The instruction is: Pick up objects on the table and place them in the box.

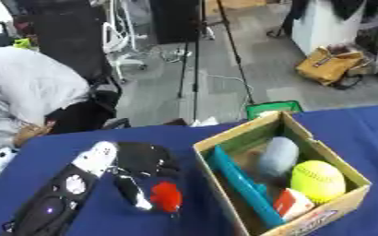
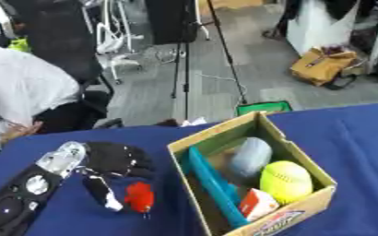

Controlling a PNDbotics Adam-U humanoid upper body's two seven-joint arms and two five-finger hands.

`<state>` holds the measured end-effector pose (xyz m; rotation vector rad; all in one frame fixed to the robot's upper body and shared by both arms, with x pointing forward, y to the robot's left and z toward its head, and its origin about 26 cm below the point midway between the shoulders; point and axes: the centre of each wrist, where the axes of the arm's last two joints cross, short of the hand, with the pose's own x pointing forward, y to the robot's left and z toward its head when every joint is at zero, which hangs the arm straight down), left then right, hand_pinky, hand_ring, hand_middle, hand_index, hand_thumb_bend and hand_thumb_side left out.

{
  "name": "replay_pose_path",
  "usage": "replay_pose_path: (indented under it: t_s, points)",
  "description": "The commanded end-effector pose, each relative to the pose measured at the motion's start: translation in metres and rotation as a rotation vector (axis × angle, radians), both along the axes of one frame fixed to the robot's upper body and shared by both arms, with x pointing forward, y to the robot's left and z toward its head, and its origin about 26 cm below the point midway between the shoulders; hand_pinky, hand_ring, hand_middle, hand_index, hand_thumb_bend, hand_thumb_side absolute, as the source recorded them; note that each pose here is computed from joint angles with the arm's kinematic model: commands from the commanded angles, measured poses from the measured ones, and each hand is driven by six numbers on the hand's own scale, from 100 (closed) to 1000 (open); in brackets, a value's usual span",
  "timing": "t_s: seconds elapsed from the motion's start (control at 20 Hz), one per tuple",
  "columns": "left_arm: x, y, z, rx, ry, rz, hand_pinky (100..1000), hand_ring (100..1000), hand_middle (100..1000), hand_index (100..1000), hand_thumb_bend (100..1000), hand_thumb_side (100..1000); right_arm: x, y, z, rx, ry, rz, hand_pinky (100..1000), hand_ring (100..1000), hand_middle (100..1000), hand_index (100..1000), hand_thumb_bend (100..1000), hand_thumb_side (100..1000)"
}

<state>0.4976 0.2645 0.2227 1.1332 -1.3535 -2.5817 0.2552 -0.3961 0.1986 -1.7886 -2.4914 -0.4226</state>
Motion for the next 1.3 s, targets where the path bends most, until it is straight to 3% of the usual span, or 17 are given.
replay_pose_path:
  t_s: [0.05, 0.5, 0.9, 1.3]
  points:
    - [0.0007, 0.0038, 0.0177, 0.005, -0.041, 0.012, 1000, 1000, 935, 1000, 586, 1000, -0.0006, 0.001, 0.0074, -0.027, -0.069, 0.027, 722, 676, 566, 573, 100, 608]
    - [0.0017, 0.0034, 0.0158, 0.019, -0.041, 0.016, 1000, 1000, 916, 999, 594, 1000, -0.0003, 0.0012, 0.0078, -0.027, -0.072, 0.03, 722, 677, 566, 573, 100, 608]
    - [0.0028, 0.0019, 0.0132, 0.011, -0.041, 0.014, 1000, 1000, 883, 974, 541, 995, -0.0001, 0.0016, 0.0076, -0.024, -0.072, 0.03, 723, 677, 565, 573, 100, 606]
    - [0.0035, 0.0012, 0.0114, -0.006, -0.046, 0.013, 1000, 971, 809, 902, 488, 920, -0.0004, 0.0012, 0.0072, -0.022, -0.072, 0.029, 724, 677, 564, 574, 100, 606]
